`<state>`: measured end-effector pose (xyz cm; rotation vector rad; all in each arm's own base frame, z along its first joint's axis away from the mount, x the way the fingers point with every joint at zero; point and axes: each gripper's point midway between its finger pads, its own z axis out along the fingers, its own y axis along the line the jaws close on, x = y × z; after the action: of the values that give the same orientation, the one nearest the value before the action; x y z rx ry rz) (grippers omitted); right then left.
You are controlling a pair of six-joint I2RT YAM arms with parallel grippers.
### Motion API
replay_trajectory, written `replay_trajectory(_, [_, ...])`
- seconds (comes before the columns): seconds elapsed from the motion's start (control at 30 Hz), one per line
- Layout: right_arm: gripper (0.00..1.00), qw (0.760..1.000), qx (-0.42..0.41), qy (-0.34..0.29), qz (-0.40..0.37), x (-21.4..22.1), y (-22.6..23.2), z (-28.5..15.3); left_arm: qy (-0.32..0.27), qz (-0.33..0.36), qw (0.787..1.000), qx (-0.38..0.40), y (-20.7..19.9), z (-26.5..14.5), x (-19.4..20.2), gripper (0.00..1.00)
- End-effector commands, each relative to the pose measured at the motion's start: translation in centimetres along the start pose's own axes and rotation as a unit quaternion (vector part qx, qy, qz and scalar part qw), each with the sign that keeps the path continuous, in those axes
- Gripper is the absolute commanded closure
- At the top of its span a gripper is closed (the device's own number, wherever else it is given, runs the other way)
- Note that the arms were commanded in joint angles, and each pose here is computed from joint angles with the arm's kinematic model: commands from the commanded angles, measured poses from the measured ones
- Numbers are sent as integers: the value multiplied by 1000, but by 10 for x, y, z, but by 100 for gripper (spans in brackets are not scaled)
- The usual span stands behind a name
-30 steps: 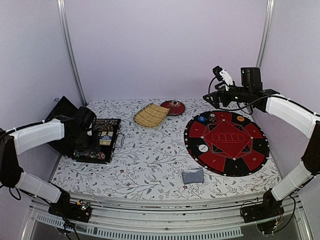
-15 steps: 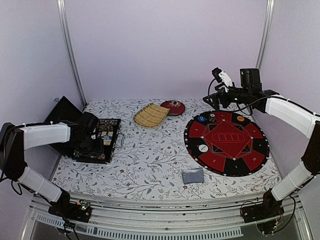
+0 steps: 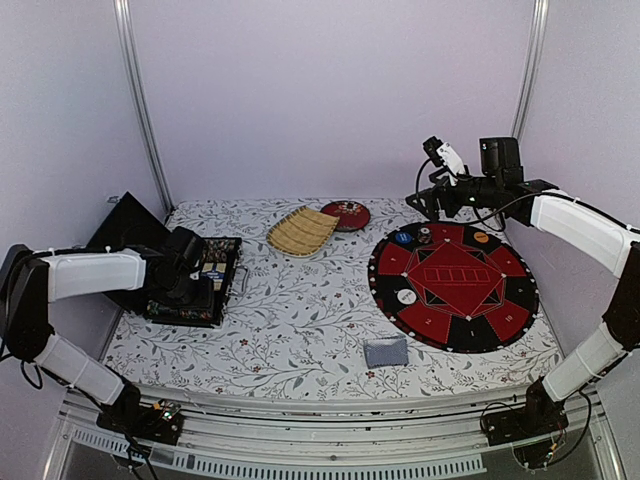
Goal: Distribute texas hold em gaming equipment
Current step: Pick up the pile of poker chips from the chip case.
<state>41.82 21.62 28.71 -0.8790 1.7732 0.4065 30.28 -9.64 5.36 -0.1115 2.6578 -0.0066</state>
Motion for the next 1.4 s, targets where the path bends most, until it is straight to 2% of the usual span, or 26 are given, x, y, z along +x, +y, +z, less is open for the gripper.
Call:
replay_trajectory(0.0, [1,1000,-15,-4,-4,-3,8,-3,29,22,999,5,-6,2,18,41])
replay_trajectory(0.17, [1,1000,-22,-4,-3,-3,10,-2,21,31,999,-2,-7,-2,12,40])
replay_trajectory(0.33, [1,1000,-26,-1,-4,-1,11,0,9,64,998,19,-28,-9,9,40])
replay_trajectory(0.6, [1,999,-33,5,1,1,12,3,-5,71,997,-4,-21,-18,0,37])
replay_trajectory(0.73, [1,999,-34,9,3,3,12,4,-12,77,997,3,-22,-27,-7,28])
replay_trajectory(0.93, [1,999,-37,12,5,5,12,6,29,43,998,46,-7,-11,7,13])
replay_trajectory(1.0, [1,999,-37,16,6,6,12,7,32,35,997,65,-8,-8,7,11])
replay_trajectory(1.07, [1,999,-37,19,8,8,12,7,31,32,997,67,-6,-6,6,12])
replay_trajectory(1.17, [1,999,-38,20,7,9,12,8,36,36,996,74,-7,-3,6,20])
replay_trajectory(1.37, [1,999,-34,25,8,11,11,8,37,35,996,80,-7,4,7,25])
